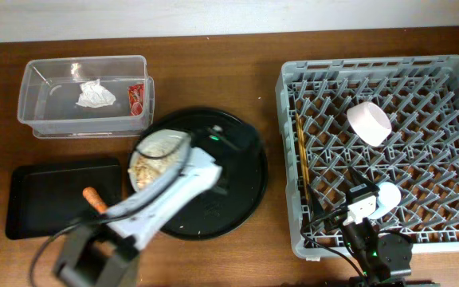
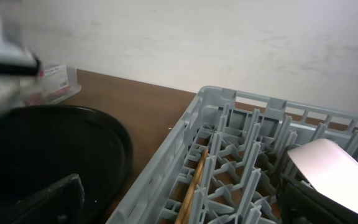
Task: Sort waste into correct bins and load items into the dishwasher rack
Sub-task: 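Tilt the plate over the flat black tray to dump scraps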
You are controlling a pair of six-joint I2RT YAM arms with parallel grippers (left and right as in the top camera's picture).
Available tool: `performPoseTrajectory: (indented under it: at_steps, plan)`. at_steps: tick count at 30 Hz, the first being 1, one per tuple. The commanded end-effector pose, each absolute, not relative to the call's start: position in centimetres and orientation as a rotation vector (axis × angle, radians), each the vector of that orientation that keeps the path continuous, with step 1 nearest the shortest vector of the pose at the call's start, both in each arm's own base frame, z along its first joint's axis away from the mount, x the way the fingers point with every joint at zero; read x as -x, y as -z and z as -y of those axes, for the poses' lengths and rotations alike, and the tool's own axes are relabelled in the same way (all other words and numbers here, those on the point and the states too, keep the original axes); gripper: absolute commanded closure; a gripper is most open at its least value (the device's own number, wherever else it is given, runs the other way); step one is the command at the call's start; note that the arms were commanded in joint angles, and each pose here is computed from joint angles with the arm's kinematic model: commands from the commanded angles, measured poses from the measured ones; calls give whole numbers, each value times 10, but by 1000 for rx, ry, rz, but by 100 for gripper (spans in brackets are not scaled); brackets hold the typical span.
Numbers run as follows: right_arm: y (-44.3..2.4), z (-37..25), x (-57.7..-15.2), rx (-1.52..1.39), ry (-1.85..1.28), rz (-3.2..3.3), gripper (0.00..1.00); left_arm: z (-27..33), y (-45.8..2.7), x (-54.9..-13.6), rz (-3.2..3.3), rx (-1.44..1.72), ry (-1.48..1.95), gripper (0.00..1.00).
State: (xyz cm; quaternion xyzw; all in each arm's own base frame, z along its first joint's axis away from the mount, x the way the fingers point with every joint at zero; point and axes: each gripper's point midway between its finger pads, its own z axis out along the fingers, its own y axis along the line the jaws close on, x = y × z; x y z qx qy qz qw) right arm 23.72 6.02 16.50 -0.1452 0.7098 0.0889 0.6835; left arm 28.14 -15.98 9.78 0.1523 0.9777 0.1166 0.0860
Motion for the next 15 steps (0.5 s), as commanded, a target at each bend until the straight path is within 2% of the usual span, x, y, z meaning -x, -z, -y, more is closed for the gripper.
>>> performPoseTrajectory:
  at_steps: [1, 8, 15]
  plan:
    - [-163, -60, -237, 329, -198, -1590, 2, 131, -135, -299, -2917, -167, -94, 100]
    - [-163, -60, -237, 329, -198, -1590, 2, 73, -143, -319, -2959, 78, 317, 100]
    - [-163, -60, -237, 329, -198, -1590, 2, 16, -145, -334, -2892, 170, 344, 100]
